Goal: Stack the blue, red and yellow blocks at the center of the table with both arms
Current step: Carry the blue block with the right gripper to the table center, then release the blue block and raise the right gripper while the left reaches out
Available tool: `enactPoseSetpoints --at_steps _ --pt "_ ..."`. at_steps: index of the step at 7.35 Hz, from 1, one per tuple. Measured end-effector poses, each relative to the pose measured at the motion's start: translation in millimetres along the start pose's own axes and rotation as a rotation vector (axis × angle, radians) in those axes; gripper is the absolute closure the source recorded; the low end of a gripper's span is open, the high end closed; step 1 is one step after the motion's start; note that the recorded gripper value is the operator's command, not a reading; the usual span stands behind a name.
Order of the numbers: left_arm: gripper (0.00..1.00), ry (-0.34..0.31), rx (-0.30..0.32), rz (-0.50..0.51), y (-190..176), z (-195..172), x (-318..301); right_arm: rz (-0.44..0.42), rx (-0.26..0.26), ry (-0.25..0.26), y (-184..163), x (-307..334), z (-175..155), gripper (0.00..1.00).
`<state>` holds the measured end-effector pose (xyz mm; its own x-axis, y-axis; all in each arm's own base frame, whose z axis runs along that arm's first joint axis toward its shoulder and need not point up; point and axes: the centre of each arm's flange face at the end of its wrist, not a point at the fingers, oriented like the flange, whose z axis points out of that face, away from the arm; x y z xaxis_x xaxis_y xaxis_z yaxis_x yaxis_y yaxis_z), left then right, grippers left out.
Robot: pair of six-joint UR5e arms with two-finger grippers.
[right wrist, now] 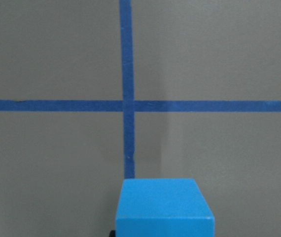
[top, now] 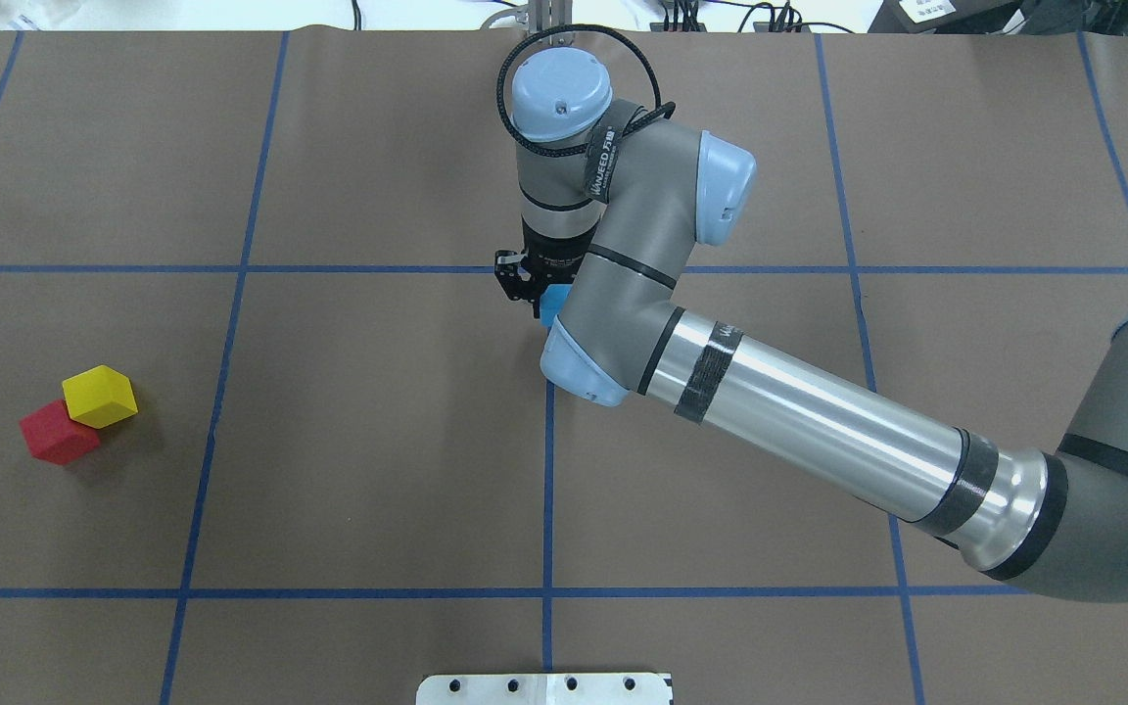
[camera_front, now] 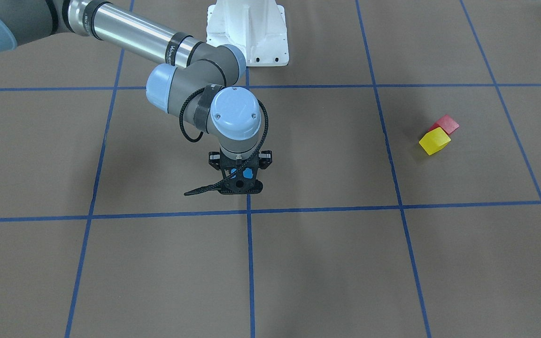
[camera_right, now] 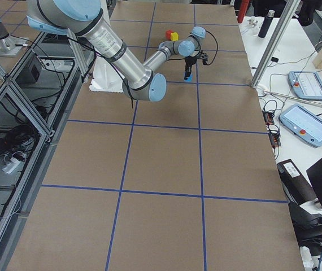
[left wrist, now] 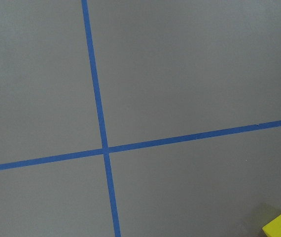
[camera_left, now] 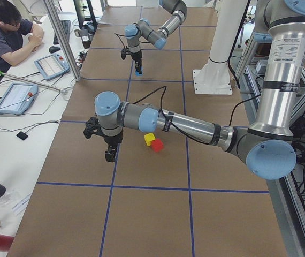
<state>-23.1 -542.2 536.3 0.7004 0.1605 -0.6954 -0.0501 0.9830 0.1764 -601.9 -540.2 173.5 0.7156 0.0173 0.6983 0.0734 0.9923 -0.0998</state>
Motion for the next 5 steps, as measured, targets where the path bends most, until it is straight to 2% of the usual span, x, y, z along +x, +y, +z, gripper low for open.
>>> enactPoseSetpoints --at_steps 1,2,3,5 --pt "0.00 0.000 0.001 0.001 0 0 0 0.011 -0.003 -0.007 5 -5 4 1.00" --pt "0.00 0.000 0.001 0.001 -1 -1 1 0.027 -0.005 -0.013 9 -8 9 0.79" --pt "0.00 0.000 0.001 0.001 -1 -1 1 0.050 -0.007 -0.018 11 -11 14 0.02" --pt "0.00 0.000 0.002 0.002 -1 -1 1 0.068 -0.005 -0.015 18 -15 22 0.01"
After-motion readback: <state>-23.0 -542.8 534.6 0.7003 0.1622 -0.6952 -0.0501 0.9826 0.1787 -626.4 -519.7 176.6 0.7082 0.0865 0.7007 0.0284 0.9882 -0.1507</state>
